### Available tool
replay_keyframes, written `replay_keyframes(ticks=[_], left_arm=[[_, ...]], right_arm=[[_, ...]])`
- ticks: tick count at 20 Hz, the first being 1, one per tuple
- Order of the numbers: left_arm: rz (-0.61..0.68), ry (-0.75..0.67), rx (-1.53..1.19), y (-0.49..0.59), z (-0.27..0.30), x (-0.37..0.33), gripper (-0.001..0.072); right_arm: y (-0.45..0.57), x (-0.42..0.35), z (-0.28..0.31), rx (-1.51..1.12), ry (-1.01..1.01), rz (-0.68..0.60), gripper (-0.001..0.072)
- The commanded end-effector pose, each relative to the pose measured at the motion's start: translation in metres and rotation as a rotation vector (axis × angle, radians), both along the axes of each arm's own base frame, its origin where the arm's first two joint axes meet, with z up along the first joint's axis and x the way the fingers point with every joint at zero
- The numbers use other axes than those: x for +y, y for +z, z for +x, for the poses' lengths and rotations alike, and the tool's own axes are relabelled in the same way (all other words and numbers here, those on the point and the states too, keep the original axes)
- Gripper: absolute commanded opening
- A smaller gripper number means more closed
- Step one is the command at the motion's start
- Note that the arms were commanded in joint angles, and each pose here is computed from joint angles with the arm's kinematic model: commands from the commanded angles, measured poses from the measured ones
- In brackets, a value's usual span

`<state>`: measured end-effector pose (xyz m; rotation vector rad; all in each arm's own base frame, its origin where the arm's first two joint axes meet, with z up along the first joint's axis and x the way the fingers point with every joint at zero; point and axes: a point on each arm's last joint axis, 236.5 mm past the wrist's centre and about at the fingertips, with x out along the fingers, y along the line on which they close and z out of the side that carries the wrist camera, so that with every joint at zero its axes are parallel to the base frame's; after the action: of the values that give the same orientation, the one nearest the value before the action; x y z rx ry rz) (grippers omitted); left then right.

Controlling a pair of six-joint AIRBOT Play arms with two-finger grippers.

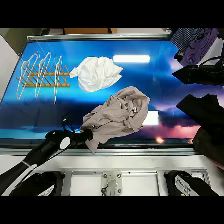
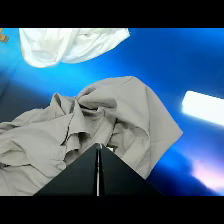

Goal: Fold the clothes and pants, and hang the long-sleeved shirts on hangers.

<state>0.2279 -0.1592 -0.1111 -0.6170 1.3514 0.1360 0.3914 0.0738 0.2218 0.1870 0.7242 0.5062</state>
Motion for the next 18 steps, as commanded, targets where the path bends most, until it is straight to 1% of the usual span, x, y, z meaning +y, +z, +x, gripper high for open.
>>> replay_keyframes(ticks=[1,3,4,5,6,7,9,11,13,14,15,16,17,18], left_arm=[[0.004,0.041,0.046,-0.013,0.016,-0.006,0.0535],[0.012,0.028,0.053,-0.012,0.026,-0.012,0.0534],[0.018,0.021,0.063,-0.012,0.028,-0.014,0.0465],[0.028,0.014,0.072,-0.012,0.030,-0.014,0.0167],[0.032,-0.010,0.065,-0.010,0.033,-0.016,0.0015],[0.034,-0.037,0.043,-0.005,0.038,-0.017,0.0014],[0.039,-0.083,-0.032,0.018,0.057,-0.014,0.0014],[0.034,-0.131,-0.113,0.047,0.074,-0.010,0.0014],[0.038,-0.178,-0.185,0.070,0.084,-0.006,0.0014],[0.040,-0.186,-0.201,0.077,0.084,-0.003,0.0014],[0.042,-0.188,-0.205,0.081,0.083,0.001,0.0014],[0.045,-0.188,-0.205,0.084,0.082,0.005,0.0014],[0.049,-0.194,-0.207,0.087,0.080,0.008,0.0014],[0.051,-0.193,-0.207,0.089,0.080,0.010,0.0014]], right_arm=[[-0.003,0.004,-0.005,0.019,0.019,-0.003,0.0012],[-0.003,0.005,-0.005,0.020,0.020,-0.003,0.0012],[-0.003,0.005,-0.005,0.020,0.021,-0.003,0.0012],[-0.004,0.005,-0.006,0.026,0.025,-0.004,0.0012],[-0.006,0.008,-0.009,0.038,0.038,-0.006,0.0012],[-0.010,0.011,-0.011,0.047,0.051,-0.024,0.0011],[-0.030,0.024,-0.015,0.066,0.100,-0.141,0.0011],[-0.059,0.049,-0.018,0.115,0.150,-0.225,0.0011],[-0.094,0.084,-0.017,0.155,0.224,-0.256,0.0012],[-0.114,0.104,-0.017,0.184,0.268,-0.258,0.0040],[-0.135,0.122,-0.018,0.222,0.311,-0.269,0.0283],[-0.155,0.136,-0.018,0.254,0.342,-0.277,0.0620],[-0.175,0.148,-0.015,0.280,0.363,-0.285,0.0709],[-0.193,0.156,-0.015,0.310,0.380,-0.293,0.0709]])
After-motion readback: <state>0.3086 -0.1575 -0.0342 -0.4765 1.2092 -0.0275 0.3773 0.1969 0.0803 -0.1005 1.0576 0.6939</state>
